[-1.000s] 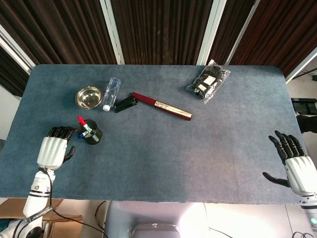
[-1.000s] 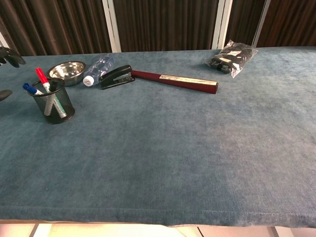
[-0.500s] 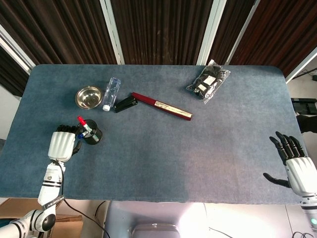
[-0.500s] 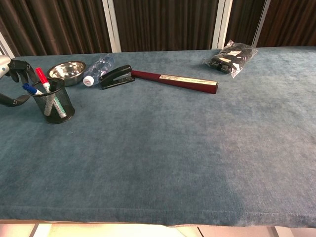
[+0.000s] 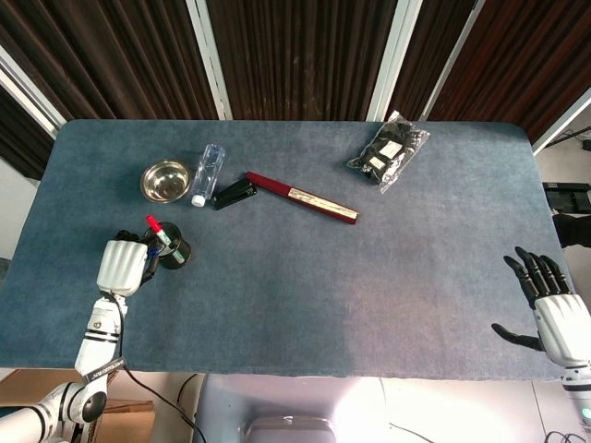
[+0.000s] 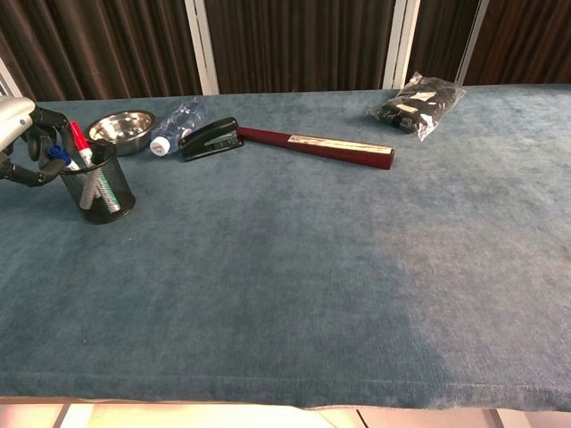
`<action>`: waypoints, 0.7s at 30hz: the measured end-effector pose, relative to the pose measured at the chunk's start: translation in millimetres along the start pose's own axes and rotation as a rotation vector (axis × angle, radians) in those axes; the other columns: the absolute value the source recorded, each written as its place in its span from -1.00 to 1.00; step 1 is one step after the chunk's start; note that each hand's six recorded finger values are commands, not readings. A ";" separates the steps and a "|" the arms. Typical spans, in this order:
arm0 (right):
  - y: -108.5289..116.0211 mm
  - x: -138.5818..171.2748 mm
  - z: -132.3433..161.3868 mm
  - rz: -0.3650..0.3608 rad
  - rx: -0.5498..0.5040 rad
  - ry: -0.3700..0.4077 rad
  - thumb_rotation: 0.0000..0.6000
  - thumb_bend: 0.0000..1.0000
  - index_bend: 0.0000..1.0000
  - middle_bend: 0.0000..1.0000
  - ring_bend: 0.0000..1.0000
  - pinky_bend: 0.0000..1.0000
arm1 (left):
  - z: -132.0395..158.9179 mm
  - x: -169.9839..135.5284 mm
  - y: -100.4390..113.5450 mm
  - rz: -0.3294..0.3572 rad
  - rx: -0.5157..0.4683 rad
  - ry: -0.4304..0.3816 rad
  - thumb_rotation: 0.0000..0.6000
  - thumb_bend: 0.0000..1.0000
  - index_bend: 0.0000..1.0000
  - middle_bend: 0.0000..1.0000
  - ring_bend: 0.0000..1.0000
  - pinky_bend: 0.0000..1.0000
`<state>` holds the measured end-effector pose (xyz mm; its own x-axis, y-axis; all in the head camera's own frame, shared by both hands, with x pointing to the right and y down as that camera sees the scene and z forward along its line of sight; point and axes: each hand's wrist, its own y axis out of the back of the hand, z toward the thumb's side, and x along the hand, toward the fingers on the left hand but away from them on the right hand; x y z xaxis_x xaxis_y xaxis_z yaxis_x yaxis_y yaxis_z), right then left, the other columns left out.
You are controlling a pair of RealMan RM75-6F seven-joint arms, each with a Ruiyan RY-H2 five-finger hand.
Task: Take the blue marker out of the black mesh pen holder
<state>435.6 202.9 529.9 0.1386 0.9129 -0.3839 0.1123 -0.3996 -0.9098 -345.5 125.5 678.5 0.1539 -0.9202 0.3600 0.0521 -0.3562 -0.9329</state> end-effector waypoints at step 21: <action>0.8 0.6 1.4 -0.004 -0.001 0.006 1.00 -0.94 -1.00 -1.00 -1.00 -1.00 | 38.0 -38.2 96.3 0.266 -0.062 -0.149 1.00 0.14 0.28 0.49 0.22 -0.31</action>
<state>434.4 203.2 528.8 0.1437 0.9142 -0.3789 0.1134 -0.3956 -0.9114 -308.9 132.5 574.7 0.2974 -0.9501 0.0940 -0.0687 -0.1194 -0.9905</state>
